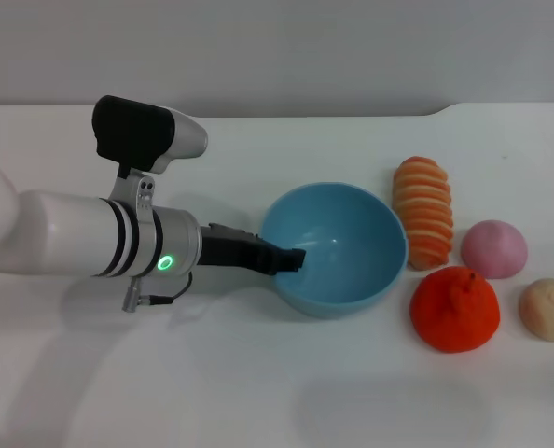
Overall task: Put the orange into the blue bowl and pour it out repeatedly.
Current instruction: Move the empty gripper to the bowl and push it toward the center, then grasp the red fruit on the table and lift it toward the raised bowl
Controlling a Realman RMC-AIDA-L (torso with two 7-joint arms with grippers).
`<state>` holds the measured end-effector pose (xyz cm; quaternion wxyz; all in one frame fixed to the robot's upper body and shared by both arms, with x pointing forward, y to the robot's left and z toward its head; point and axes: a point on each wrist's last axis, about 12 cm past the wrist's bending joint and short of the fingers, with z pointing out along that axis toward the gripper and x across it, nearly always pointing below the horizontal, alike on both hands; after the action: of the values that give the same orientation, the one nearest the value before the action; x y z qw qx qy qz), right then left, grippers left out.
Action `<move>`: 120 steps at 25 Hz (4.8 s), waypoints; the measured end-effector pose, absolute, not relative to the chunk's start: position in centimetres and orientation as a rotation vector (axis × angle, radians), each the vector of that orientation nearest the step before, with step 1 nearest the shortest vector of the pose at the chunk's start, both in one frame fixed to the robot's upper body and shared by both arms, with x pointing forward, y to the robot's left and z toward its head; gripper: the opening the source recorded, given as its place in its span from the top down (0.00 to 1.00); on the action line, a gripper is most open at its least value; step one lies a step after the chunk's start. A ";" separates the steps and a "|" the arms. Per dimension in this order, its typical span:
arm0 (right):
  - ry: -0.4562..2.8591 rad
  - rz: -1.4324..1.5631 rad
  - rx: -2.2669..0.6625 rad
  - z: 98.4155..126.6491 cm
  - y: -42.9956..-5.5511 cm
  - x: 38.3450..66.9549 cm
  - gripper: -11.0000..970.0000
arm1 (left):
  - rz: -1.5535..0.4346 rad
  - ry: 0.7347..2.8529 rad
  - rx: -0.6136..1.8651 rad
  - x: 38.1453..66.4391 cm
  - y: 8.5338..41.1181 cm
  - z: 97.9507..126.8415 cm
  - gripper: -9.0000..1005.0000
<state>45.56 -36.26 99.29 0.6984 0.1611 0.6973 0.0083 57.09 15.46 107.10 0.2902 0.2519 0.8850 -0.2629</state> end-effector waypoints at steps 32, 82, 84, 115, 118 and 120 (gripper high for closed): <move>1.552 0.022 0.335 99.6 -36.4 46.0 0.28 | -0.387 2.302 0.941 63.3 14.8 114.1 0.99; 2.642 0.713 -0.524 111.8 -28.9 56.7 0.28 | -0.151 2.329 0.941 65.1 15.5 116.2 0.99; 2.650 0.716 -0.525 111.3 -28.7 56.6 0.28 | -0.150 2.326 0.937 65.1 15.6 116.2 0.99; 2.513 0.940 -0.662 109.2 -27.2 55.7 0.90 | -0.144 2.328 0.913 65.1 16.2 115.6 0.99; 2.451 0.971 -0.674 110.0 -27.1 55.8 0.93 | -0.145 2.339 0.919 64.9 16.3 115.5 0.99; 2.385 1.013 -0.685 111.3 -27.2 56.0 0.95 | -0.147 2.349 0.938 64.7 16.2 115.5 0.99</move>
<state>55.96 -27.22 111.28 0.2288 -0.2488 0.8662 0.3680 64.71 16.16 115.51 0.2992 0.3531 0.8847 -0.0555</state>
